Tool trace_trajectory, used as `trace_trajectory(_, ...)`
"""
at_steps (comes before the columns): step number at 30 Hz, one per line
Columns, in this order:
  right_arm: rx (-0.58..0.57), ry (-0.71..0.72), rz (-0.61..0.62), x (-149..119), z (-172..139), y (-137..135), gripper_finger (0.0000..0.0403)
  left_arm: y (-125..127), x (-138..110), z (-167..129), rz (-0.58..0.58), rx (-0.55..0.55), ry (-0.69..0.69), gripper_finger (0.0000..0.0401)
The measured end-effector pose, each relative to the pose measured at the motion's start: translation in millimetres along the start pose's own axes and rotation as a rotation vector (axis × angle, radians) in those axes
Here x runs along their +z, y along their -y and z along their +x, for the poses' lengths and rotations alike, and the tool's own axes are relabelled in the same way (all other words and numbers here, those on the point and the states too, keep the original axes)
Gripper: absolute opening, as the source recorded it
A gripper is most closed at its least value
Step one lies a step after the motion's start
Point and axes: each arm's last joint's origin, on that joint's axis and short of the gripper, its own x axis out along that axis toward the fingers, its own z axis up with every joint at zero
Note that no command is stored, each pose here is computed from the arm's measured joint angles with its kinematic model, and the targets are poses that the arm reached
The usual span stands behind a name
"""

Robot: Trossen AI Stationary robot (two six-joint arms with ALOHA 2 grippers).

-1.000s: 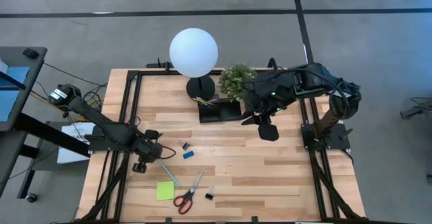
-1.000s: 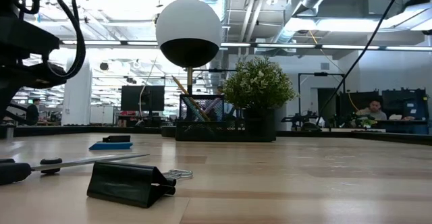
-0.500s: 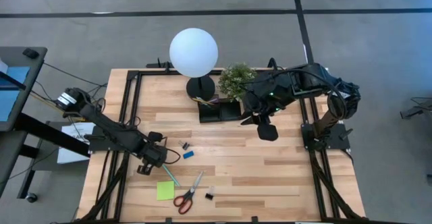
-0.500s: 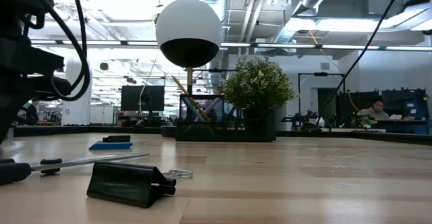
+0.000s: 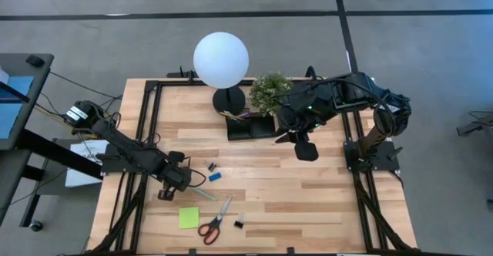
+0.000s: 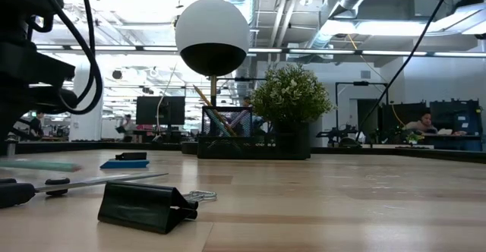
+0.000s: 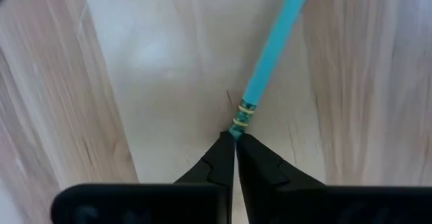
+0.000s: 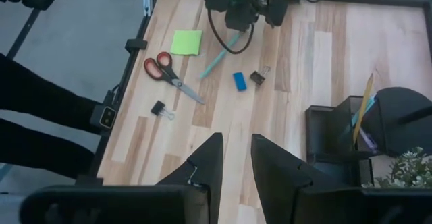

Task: Pick and place office supplies into organizer
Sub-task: Put the blue pencil into the black desk organizer

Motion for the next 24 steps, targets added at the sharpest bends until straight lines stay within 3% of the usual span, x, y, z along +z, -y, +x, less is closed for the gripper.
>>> trace_trajectory(12, 0.005, -0.007, 0.001, -1, 0, 0, 0.0071, 4, 9, -7, -0.169, -0.006, 0.031, 0.0000)
trace_trajectory(16, 0.005, -0.006, 0.000, -1, 0, 0, 0.0071, 8, 21, -11, -0.267, -0.051, 0.140, 0.0000)
trace_trajectory(24, 0.005, -0.006, 0.000, -1, 0, 0, 0.0071, 12, 33, -12, -0.336, -0.099, 0.262, 0.0000)
